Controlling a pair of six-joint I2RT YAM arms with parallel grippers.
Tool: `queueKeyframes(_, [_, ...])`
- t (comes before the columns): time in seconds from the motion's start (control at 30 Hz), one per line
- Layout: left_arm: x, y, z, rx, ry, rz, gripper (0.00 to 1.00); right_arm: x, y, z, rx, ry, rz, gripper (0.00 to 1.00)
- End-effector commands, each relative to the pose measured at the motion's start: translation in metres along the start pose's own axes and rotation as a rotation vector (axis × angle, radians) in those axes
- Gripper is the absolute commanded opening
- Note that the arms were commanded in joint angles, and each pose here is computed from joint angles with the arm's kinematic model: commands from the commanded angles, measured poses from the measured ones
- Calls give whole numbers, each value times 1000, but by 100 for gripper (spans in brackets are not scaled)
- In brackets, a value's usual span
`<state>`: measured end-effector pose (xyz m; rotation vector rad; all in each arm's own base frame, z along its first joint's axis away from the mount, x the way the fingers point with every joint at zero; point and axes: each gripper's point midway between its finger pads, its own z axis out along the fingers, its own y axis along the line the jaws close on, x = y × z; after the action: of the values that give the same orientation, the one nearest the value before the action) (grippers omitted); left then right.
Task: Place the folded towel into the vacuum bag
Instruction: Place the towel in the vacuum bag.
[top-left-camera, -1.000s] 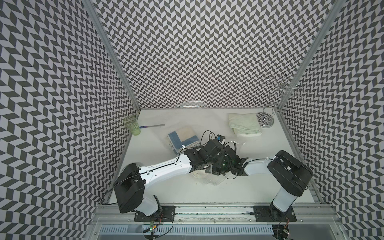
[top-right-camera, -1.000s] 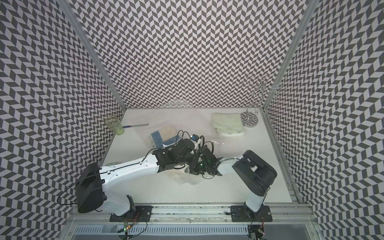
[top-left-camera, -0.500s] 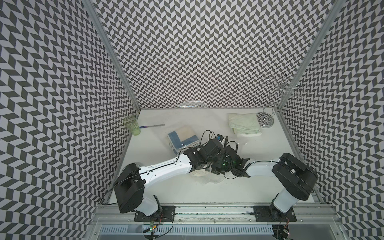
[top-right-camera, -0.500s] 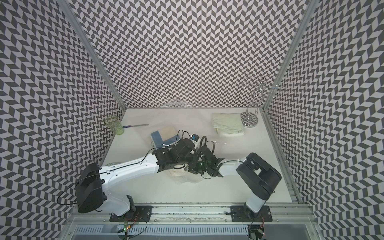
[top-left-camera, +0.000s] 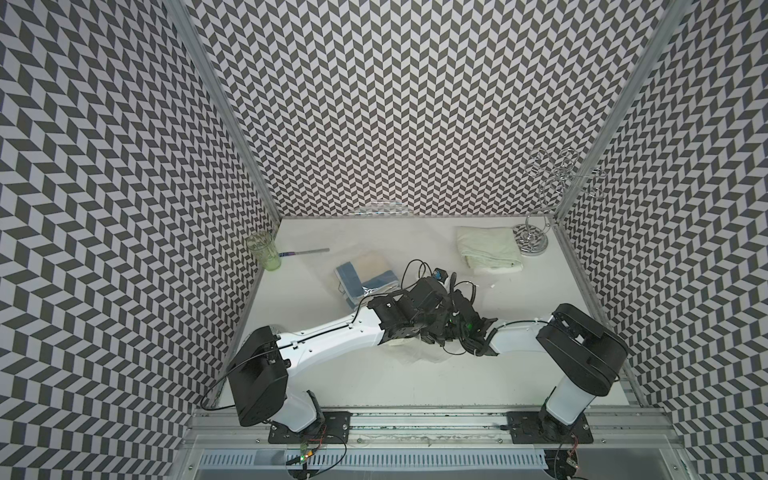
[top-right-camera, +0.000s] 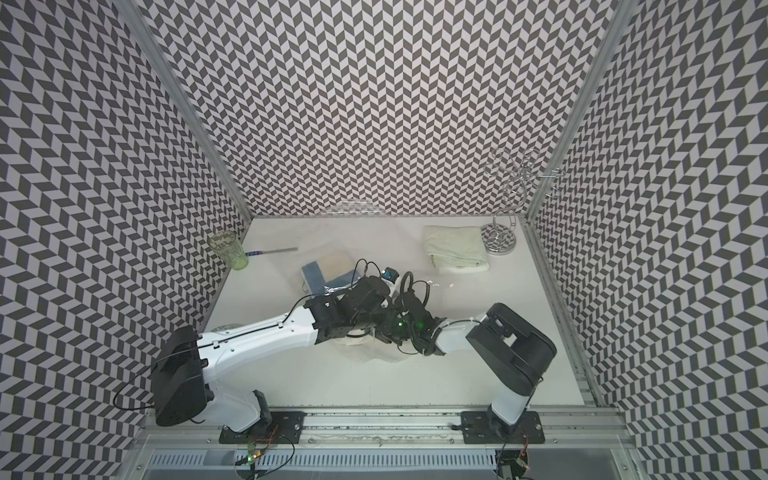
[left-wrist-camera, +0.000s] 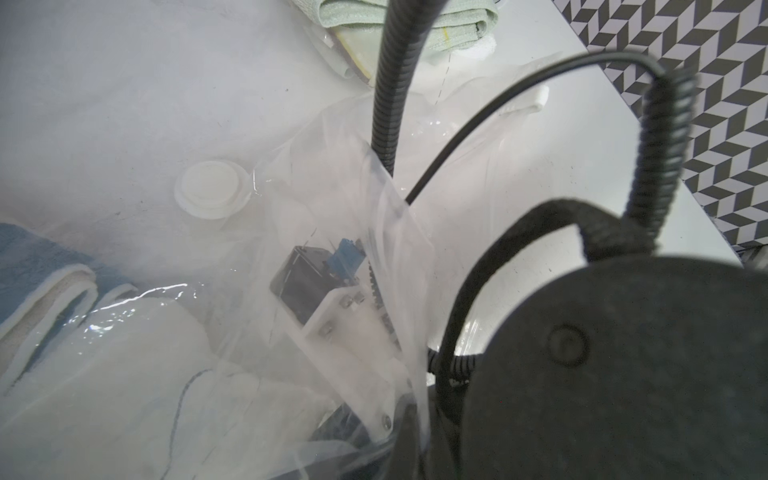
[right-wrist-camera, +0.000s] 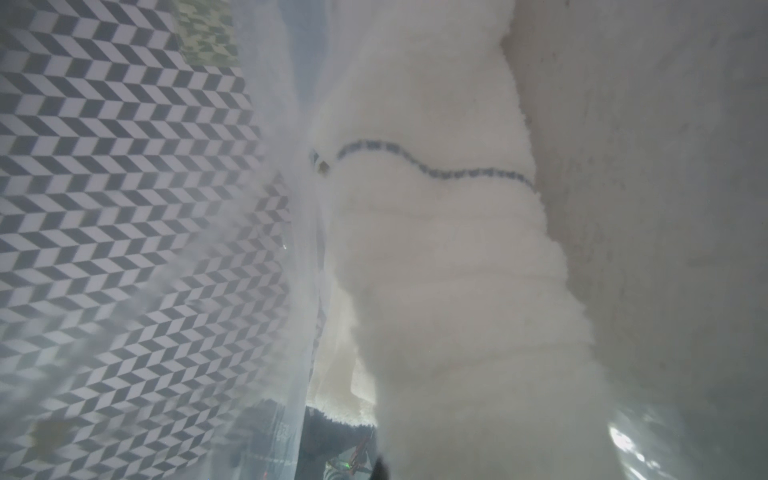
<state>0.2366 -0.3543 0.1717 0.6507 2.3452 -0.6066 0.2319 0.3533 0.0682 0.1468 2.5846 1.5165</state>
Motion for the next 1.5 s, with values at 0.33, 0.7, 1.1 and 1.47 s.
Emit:
queueKeyframes(0.33, [-19, -62, -18, 183, -52, 49, 0, -8, 42, -7, -162, -82, -7, 9])
queueKeyframes(0.7, [-23, -68, -21, 191, -57, 54, 0, -15, 43, 2, -172, -95, -2, 9])
queueKeyframes(1.1, [-13, -60, -20, 160, -40, 57, 0, -12, 25, 9, -108, -76, -26, 21])
queueKeyframes(1.47, [-11, -46, -21, 146, -43, 50, 14, 28, -24, -40, 61, 5, -88, 64])
